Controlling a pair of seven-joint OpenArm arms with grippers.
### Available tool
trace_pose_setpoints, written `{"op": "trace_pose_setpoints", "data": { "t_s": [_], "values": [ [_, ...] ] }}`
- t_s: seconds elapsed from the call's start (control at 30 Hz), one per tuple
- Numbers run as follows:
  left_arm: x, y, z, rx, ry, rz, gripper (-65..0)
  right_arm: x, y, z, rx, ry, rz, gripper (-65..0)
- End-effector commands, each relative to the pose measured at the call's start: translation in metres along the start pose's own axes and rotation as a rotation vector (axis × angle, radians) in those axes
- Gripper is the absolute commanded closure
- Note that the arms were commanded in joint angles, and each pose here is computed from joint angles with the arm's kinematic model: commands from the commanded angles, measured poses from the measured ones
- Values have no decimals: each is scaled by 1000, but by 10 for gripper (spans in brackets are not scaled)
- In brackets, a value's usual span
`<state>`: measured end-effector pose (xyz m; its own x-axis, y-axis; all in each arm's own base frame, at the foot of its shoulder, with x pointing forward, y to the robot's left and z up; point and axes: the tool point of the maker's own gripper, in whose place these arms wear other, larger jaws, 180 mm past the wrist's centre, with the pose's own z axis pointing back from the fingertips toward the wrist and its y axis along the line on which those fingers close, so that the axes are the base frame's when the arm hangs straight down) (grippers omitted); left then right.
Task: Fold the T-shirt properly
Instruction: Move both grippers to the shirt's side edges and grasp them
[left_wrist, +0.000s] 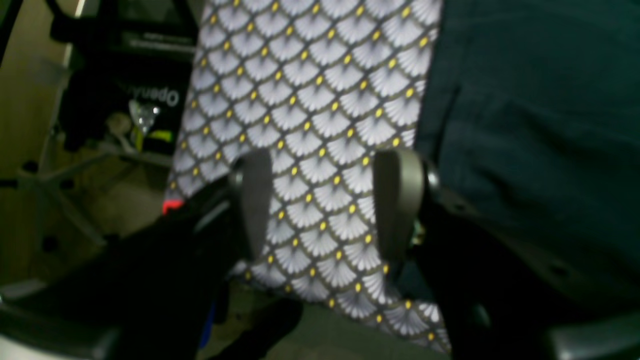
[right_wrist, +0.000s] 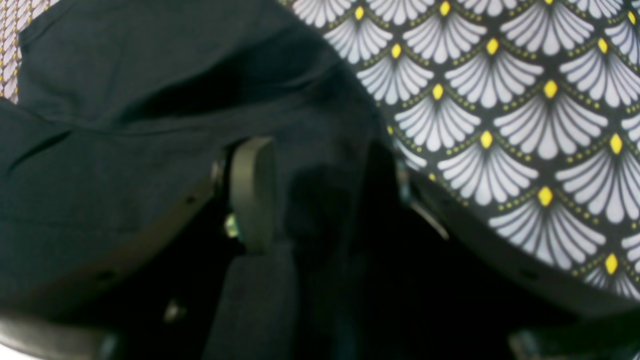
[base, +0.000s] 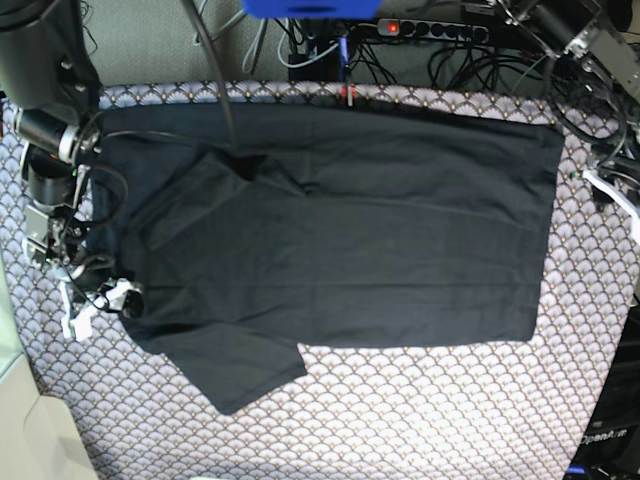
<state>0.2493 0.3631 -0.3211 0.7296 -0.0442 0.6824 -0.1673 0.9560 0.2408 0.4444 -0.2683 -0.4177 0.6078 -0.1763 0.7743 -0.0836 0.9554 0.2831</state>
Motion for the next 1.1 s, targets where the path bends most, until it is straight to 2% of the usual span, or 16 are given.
{"op": "trace_pose_setpoints", "data": {
  "t_s": [0.0,0.23,0.5,0.6,0.73,0.87,1.07],
  "values": [
    [16,7,5,20,-53,-10,-320,27,-6,4,-6,-63,12,-307],
    [17,4,4,15,-58,-3,-320,3,-7,6,-9,-24,4,-285],
    [30,1,3,8,-88,7,-320,-15,-8,8,-12,3,-2,-85],
    [30,0,3,7,-88,8,-320,-15,-11,9,-16,4,-1,-29],
    [35,-4,1,-2,-102,20,-320,-6,-12,10,-18,-6,20,-13],
    [36,-6,1,-7,-106,25,-320,23,-13,17,-31,-55,101,-14],
    [56,-11,-2,-19,-157,54,-320,37,-16,28,-61,-31,185,-14]
  ]
}}
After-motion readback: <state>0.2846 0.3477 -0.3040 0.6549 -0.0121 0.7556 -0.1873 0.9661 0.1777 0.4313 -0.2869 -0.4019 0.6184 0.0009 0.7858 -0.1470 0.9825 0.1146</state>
